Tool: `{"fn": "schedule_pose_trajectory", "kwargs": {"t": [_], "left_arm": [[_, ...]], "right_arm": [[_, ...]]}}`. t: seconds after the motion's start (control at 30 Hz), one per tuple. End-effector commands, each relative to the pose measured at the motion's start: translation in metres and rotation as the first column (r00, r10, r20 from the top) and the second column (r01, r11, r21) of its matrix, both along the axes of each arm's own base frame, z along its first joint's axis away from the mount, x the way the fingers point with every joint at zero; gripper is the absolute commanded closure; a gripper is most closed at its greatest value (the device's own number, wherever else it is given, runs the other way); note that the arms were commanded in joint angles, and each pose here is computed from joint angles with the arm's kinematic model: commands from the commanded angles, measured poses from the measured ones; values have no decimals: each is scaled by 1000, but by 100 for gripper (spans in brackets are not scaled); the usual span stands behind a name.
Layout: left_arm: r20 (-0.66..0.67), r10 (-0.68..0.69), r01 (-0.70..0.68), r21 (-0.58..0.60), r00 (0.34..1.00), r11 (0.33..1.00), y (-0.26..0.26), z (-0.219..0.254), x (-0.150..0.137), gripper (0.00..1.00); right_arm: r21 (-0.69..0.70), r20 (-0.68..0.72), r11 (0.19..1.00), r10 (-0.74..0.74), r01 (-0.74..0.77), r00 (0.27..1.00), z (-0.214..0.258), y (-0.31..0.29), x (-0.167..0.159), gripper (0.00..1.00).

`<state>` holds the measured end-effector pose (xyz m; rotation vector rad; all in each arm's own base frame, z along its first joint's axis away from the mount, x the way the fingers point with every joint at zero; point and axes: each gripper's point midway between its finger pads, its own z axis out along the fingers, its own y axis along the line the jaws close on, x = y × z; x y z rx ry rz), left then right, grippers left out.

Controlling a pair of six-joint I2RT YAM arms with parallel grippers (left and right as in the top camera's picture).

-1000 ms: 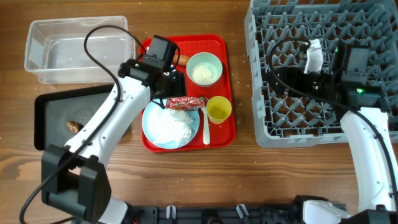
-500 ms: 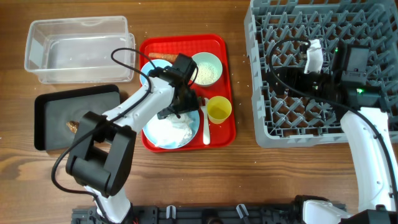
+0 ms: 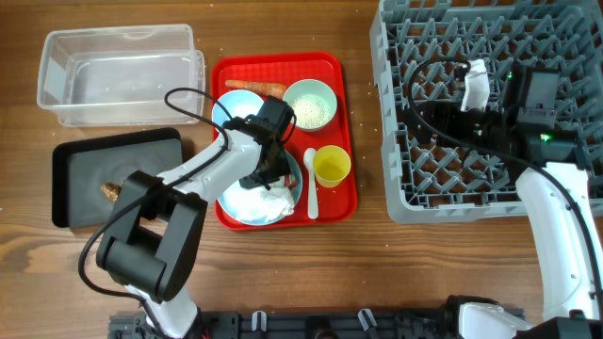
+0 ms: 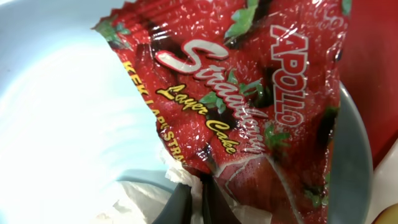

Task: Sort waste into correct bins and load items into the dishwasher rack
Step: 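Reach the left gripper to the red wrapper and tissue on the plate, then lift the red wrapper and drop it into the clear bin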

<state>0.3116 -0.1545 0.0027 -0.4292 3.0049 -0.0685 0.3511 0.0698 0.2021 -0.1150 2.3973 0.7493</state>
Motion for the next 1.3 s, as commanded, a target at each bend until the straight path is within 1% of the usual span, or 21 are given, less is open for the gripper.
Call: {"fn": "schedule_pose_trajectory", "kwargs": {"t": [0.0, 0.07, 0.17, 0.3, 0.4, 0.53, 0.57, 0.63, 0.67, 0.77, 0.8, 0.87, 0.93, 0.97, 1.0, 1.03, 1.07, 1.1, 1.17, 1.27], "left_arm": [[-1, 5, -5, -4, 1000, 1000, 4, 13, 3, 96], [35, -17, 17, -20, 999, 1000, 2, 36, 12, 96], [126, -31, 38, -52, 992, 998, 2, 88, 31, 96], [248, -40, 60, -73, 968, 996, 17, 152, 48, 96], [308, -24, 49, -74, 951, 996, 33, 175, 57, 96], [390, 47, -26, -61, 920, 998, 81, 205, 77, 96], [426, 59, -42, -51, 903, 998, 96, 218, 85, 96], [512, 108, -116, -17, 852, 993, 131, 238, 105, 96], [565, 142, -176, 6, 813, 984, 156, 246, 118, 96], [644, 167, -259, 50, 746, 965, 198, 253, 145, 96], [670, 151, -271, 77, 727, 960, 214, 249, 161, 96], [687, 124, -267, 105, 716, 958, 227, 239, 179, 96], [690, 87, -251, 140, 718, 958, 236, 216, 202, 95], [682, 60, -231, 163, 729, 959, 237, 201, 212, 68], [659, 40, -212, 183, 751, 960, 238, 184, 217, 32], [644, 42, -212, 189, 764, 959, 239, 175, 218, 7], [617, 49, -220, 205, 786, 954, 243, 162, 216, 0], [604, 56, -226, 210, 795, 951, 247, 158, 213, 0], [614, 55, -231, 212, 788, 950, 249, 166, 211, 0], [646, -13, -192, 246, 763, 950, 246, 198, 206, 0]], "right_arm": [[-8, 9, 1000, -2, 2, 1000, 4, 0, 3, 14], [-8, 10, 1000, -2, 2, 1000, 4, 0, 3, 14], [-8, 10, 1000, -1, 1, 1000, 4, 0, 3, 14], [-8, 9, 1000, -2, 2, 1000, 4, 0, 3, 14], [-8, 10, 1000, -2, 2, 1000, 4, 0, 3, 15], [-8, 9, 1000, -2, 2, 1000, 4, 0, 3, 15], [-8, 9, 1000, -2, 2, 1000, 4, 0, 3, 14], [-4, 6, 1000, -7, 7, 1000, 4, 0, 3, 15], [-4, 6, 1000, -7, 7, 1000, 4, 0, 3, 14], [-4, 6, 1000, -7, 7, 1000, 4, 0, 3, 14], [-4, 6, 1000, -7, 7, 1000, 4, 0, 3, 14], [-3, 6, 1000, -7, 8, 1000, 4, 0, 3, 14], [5, 0, 1000, -18, 18, 1000, 4, 0, 3, 14], [5, 1, 1000, -19, 19, 1000, 4, 0, 3, 14], [5, 0, 1000, -19, 19, 1000, 4, 0, 3, 14], [5, -1, 1000, -19, 19, 1000, 4, 0, 3, 15], [5, -3, 1000, -18, 18, 1000, 4, 0, 3, 14], [5, -5, 1000, -18, 18, 1000, 4, 0, 2, 14], [4, -6, 1000, -17, 17, 1000, 3, 0, 2, 14], [5, -6, 1000, -18, 18, 1000, 4, 0, 2, 15]]}}
